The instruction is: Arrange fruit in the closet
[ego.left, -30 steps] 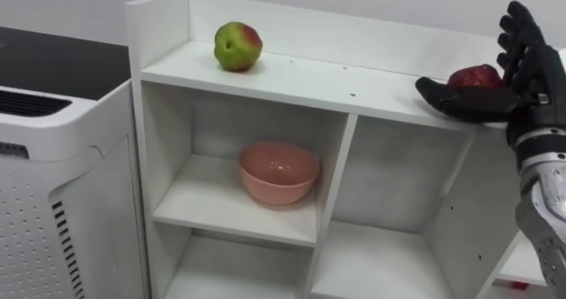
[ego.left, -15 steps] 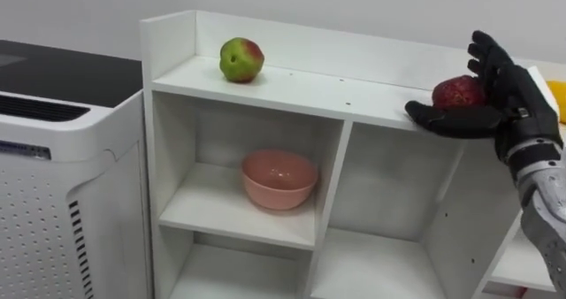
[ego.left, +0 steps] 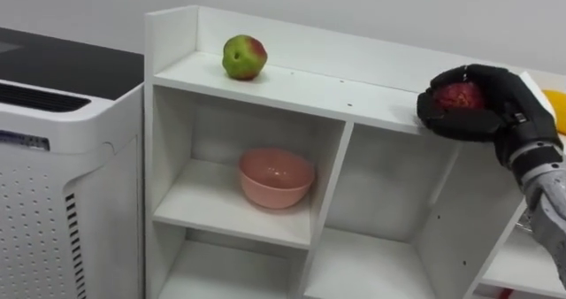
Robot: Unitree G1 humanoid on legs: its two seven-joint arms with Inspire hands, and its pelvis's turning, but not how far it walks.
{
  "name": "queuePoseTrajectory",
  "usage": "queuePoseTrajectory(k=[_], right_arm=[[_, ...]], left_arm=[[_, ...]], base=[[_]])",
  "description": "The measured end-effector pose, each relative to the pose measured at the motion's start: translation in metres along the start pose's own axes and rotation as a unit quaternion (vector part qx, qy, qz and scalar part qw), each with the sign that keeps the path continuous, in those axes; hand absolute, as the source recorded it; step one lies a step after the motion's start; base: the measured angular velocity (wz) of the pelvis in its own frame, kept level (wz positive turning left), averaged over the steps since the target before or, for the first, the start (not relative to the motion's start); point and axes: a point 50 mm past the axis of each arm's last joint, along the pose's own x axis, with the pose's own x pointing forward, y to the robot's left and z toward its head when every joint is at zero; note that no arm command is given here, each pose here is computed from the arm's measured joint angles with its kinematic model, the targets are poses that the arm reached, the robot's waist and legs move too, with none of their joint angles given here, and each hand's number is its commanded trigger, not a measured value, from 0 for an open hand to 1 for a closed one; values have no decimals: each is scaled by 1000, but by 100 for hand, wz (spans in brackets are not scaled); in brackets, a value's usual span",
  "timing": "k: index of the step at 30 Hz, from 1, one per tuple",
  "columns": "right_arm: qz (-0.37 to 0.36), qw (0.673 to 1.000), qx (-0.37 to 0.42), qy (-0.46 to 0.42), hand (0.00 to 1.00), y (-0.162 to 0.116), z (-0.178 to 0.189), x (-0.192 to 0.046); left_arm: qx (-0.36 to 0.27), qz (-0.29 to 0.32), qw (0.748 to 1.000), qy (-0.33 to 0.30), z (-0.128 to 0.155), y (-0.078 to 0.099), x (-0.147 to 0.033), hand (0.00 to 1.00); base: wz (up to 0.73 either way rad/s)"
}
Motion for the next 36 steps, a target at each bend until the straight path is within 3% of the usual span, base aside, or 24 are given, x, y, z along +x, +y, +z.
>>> queuePoseTrajectory(k=[15, 20, 36], right_arm=[[19, 997, 39, -66, 100, 9, 23, -17], [71, 988, 108, -89, 100, 21, 34, -38], [199, 945, 165, -202, 100, 48, 83, -86]], left_arm=[[1, 15, 1000, -5, -2, 1, 0, 0], [2, 13, 1000, 3, -9, -2, -1, 0], [2, -2, 1000, 24, -33, -20, -8, 0]], base=[[-3], [-4], [0]])
